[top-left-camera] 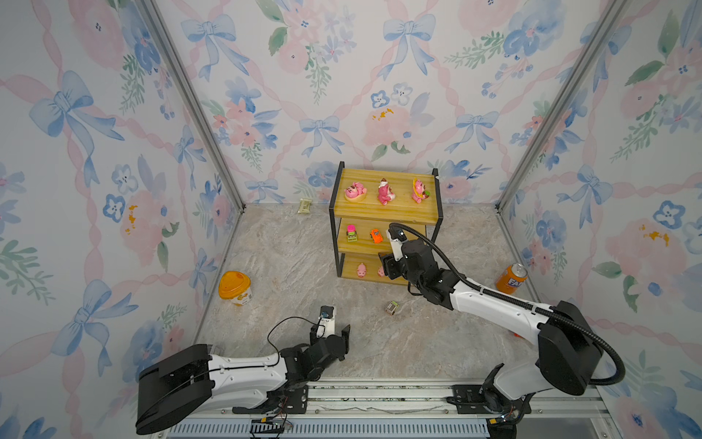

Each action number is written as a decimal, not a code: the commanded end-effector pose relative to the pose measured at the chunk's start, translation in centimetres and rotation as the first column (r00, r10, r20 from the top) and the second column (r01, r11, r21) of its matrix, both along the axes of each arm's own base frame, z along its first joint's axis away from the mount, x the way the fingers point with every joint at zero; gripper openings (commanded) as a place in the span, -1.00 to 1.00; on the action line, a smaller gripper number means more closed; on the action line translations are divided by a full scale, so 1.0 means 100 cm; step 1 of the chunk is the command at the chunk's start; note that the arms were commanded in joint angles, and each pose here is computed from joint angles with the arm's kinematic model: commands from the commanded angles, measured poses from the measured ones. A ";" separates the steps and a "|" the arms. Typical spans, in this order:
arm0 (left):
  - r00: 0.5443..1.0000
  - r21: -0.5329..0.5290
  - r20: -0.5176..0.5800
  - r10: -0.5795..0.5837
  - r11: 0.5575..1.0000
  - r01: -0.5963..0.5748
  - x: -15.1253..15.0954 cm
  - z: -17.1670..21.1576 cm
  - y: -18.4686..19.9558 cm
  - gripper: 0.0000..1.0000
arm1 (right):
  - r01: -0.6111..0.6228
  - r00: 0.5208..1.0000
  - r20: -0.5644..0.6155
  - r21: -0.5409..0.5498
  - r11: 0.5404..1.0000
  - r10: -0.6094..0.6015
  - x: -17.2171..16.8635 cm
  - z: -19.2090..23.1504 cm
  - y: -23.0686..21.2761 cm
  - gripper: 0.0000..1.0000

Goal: Place and organize the plastic toys onto the shelf
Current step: 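Open the right gripper and release the bulldozer on the middle shelf, then withdraw the right gripper down toward the striped-box truck while the left arm advances, then lower the right gripper over the green truck with the striped box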

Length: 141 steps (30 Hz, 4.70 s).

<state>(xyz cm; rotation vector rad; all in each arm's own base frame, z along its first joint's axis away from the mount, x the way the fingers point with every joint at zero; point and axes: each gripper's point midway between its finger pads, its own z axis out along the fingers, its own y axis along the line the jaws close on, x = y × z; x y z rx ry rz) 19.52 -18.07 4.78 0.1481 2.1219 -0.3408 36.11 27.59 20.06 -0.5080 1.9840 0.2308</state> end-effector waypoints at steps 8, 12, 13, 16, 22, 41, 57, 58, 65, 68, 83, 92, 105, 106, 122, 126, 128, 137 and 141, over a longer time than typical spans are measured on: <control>0.998 -0.019 0.027 0.061 0.998 -0.061 0.009 0.008 0.000 0.36 | -0.093 0.995 -0.026 -0.075 0.993 0.091 -0.061 0.015 -0.013 0.35; 0.998 -0.001 0.032 0.062 0.998 -0.062 0.012 0.010 -0.005 0.34 | -0.123 0.985 -0.125 -0.056 0.991 0.115 -0.094 0.003 -0.025 0.34; 0.998 0.009 0.031 0.051 0.999 -0.051 0.013 0.011 -0.008 0.35 | -0.111 0.983 -0.153 -0.041 0.993 0.104 -0.101 -0.002 -0.031 0.34; 1.000 0.045 0.015 0.011 0.999 -0.012 0.014 0.008 -0.020 0.32 | -0.122 0.965 -0.238 -0.033 0.992 0.111 -0.126 -0.027 -0.040 0.32; 0.998 0.089 -0.003 -0.059 0.994 0.059 0.015 0.004 -0.051 0.25 | -0.064 0.946 -0.321 -0.028 0.998 0.052 -0.154 -0.062 -0.057 0.24; 0.951 0.014 -0.027 -0.308 0.951 0.308 0.010 0.009 -0.146 0.14 | 0.174 0.883 -0.404 -0.188 0.967 -0.238 -0.109 -0.145 -0.085 -0.25; 0.958 0.006 -0.029 -0.286 0.958 0.286 0.016 0.003 -0.155 0.14 | 0.162 0.893 -0.389 -0.196 0.967 -0.228 -0.074 -0.150 -0.083 -0.23; 0.959 0.004 -0.034 -0.281 0.960 0.282 0.016 0.002 -0.154 0.14 | 0.153 0.893 -0.393 -0.198 0.968 -0.221 -0.073 -0.150 -0.081 -0.23; 0.971 -0.003 -0.045 -0.235 0.972 0.236 0.022 -0.003 -0.146 0.15 | 0.130 0.903 -0.384 -0.182 0.975 -0.192 -0.062 -0.149 -0.068 -0.23; 0.973 -0.003 -0.049 -0.227 0.974 0.228 0.024 -0.005 -0.143 0.15 | 0.127 0.905 -0.381 -0.182 0.975 -0.189 -0.058 -0.148 -0.064 -0.23; 0.981 0.007 -0.057 -0.186 0.982 0.186 0.032 -0.011 -0.136 0.14 | 0.068 0.911 -0.387 -0.196 0.978 -0.141 -0.050 -0.153 -0.047 -0.23; 0.983 0.007 -0.054 -0.173 0.985 0.174 0.039 -0.011 -0.135 0.14 | 0.033 0.911 -0.397 -0.194 0.980 -0.109 -0.053 -0.155 -0.037 -0.23; 0.983 0.003 -0.058 -0.177 0.984 0.177 0.040 -0.015 -0.137 0.14 | -0.006 0.908 -0.410 -0.209 0.978 -0.082 -0.066 -0.158 -0.033 -0.24; 0.983 0.004 -0.057 -0.176 0.984 0.177 0.041 -0.016 -0.137 0.14 | -0.010 0.908 -0.411 -0.211 0.977 -0.080 -0.067 -0.159 -0.033 -0.24; 0.987 0.016 -0.049 -0.152 0.988 0.153 0.055 -0.017 -0.133 0.15 | -0.047 0.905 -0.421 -0.252 0.967 -0.065 -0.092 -0.157 -0.037 -0.24; 0.986 0.019 -0.051 -0.156 0.987 0.157 0.057 -0.019 -0.135 0.15 | -0.059 0.903 -0.425 -0.255 0.965 -0.057 -0.099 -0.156 -0.037 -0.24; 0.987 0.021 -0.050 -0.155 0.987 0.156 0.059 -0.020 -0.135 0.16 | -0.066 0.901 -0.430 -0.260 0.963 -0.055 -0.103 -0.157 -0.036 -0.24; 0.989 0.036 -0.040 -0.143 0.989 0.145 0.064 -0.019 -0.129 0.16 | -0.082 0.884 -0.463 -0.294 0.952 -0.066 -0.116 -0.168 -0.043 -0.25; 0.990 0.038 -0.038 -0.137 0.990 0.138 0.067 -0.018 -0.125 0.16 | -0.091 0.878 -0.475 -0.302 0.949 -0.067 -0.121 -0.168 -0.045 -0.24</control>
